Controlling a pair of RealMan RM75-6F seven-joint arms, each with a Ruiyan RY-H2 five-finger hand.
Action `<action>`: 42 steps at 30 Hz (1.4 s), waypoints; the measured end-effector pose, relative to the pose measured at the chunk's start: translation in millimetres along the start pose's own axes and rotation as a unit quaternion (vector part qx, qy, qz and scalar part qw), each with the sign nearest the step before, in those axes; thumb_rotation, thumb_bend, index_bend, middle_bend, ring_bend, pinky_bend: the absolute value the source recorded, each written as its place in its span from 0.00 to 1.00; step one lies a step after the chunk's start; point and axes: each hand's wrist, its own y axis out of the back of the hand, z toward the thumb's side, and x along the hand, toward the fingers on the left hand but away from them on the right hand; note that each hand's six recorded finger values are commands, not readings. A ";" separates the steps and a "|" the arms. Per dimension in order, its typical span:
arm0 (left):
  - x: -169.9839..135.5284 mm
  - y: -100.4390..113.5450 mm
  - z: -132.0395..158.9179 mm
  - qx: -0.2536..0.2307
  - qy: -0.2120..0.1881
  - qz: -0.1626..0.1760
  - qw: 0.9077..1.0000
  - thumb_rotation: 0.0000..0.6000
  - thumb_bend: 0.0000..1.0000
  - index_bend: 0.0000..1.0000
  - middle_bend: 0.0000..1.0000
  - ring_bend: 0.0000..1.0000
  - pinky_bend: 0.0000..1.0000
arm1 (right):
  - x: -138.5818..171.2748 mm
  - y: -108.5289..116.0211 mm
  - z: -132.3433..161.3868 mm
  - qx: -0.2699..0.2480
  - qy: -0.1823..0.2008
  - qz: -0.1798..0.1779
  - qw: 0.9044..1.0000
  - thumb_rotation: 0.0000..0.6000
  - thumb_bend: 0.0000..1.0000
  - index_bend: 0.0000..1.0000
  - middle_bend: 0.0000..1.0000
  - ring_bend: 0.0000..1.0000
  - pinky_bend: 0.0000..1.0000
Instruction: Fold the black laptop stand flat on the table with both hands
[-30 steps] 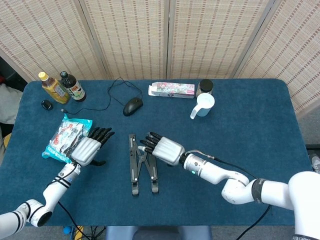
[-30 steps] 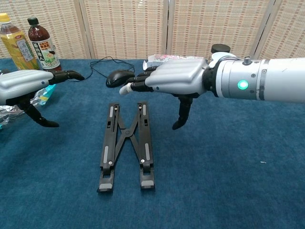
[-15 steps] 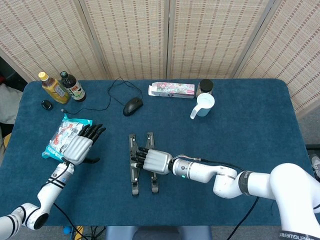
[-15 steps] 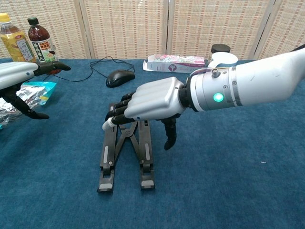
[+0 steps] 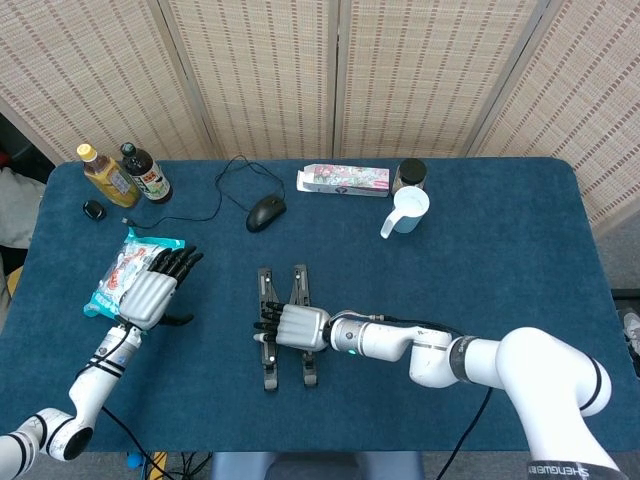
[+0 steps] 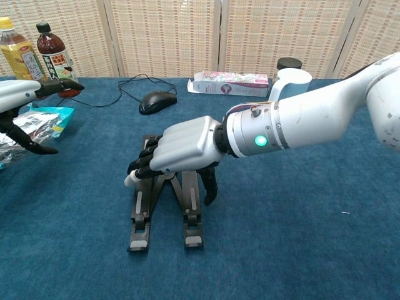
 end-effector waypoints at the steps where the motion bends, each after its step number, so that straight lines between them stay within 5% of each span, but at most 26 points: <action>1: -0.1 -0.4 -0.4 -0.001 0.001 0.000 1.000 1.00 0.11 0.00 0.00 0.00 0.01 | -0.9 -0.7 0.5 0.000 0.001 0.002 1.000 1.00 0.00 0.00 0.00 0.00 0.00; 25: -1.4 -2.7 -2.2 -0.007 0.002 0.003 1.000 1.00 0.11 0.00 0.00 0.00 0.01 | -14.2 -4.5 1.3 -0.004 0.012 0.023 1.000 1.00 0.00 0.00 0.05 0.00 0.00; 35: -3.1 -2.9 -4.5 -0.008 0.004 0.003 1.000 1.00 0.11 0.00 0.00 0.00 0.01 | -19.8 -3.4 0.9 -0.009 0.009 0.016 1.000 1.00 0.03 0.01 0.22 0.00 0.00; 42: -2.7 -3.6 -3.9 -0.008 0.002 0.002 1.000 1.00 0.11 0.00 0.00 0.00 0.01 | -22.1 0.9 0.3 -0.016 0.010 -0.004 1.000 1.00 0.05 0.19 0.36 0.00 0.00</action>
